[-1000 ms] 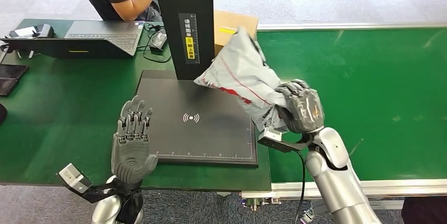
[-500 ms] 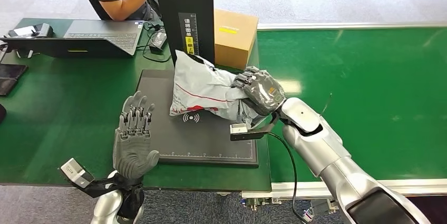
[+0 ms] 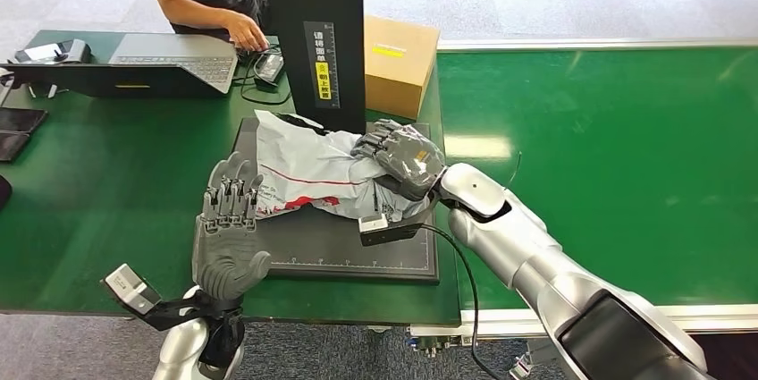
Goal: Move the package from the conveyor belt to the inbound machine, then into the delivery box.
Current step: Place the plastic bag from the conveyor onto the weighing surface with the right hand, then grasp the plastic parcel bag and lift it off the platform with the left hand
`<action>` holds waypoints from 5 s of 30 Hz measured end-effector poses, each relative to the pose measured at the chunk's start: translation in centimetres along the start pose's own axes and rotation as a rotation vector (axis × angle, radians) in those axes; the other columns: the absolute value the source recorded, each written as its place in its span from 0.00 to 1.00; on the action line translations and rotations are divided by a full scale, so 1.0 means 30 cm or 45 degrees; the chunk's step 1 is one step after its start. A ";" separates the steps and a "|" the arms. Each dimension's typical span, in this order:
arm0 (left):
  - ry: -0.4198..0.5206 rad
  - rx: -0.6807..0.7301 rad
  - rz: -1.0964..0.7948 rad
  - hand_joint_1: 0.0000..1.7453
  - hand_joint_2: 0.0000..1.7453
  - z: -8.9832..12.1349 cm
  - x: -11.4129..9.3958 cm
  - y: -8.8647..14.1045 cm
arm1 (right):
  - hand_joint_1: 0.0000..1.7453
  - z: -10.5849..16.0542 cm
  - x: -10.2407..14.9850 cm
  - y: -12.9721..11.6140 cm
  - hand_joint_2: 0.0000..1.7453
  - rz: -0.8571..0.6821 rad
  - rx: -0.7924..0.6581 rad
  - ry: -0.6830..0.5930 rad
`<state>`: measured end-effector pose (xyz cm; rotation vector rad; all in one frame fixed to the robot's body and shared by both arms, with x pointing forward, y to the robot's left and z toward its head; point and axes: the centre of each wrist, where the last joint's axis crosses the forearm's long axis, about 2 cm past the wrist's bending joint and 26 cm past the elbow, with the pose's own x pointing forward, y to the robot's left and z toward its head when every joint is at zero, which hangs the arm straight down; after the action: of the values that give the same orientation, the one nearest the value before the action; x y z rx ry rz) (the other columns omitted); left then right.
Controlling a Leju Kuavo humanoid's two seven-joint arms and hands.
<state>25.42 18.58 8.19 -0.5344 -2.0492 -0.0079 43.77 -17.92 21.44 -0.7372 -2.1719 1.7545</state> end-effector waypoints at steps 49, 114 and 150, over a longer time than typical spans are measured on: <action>0.107 0.222 -0.144 0.00 1.00 0.242 0.049 -0.071 | 0.00 0.284 0.740 0.007 0.00 -1.395 -1.331 0.560; 0.216 -0.456 -1.748 0.00 1.00 -0.479 -0.011 -0.046 | 0.00 0.527 0.362 0.138 1.00 -1.367 -0.812 1.183; 0.724 -0.429 -1.801 1.00 1.00 -0.433 -0.136 0.043 | 0.00 0.611 0.388 0.124 1.00 -1.379 -0.868 1.291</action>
<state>38.34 15.37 11.29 0.7353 -1.4659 -1.1922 25.78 -26.51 12.07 -0.2831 -1.7328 0.0230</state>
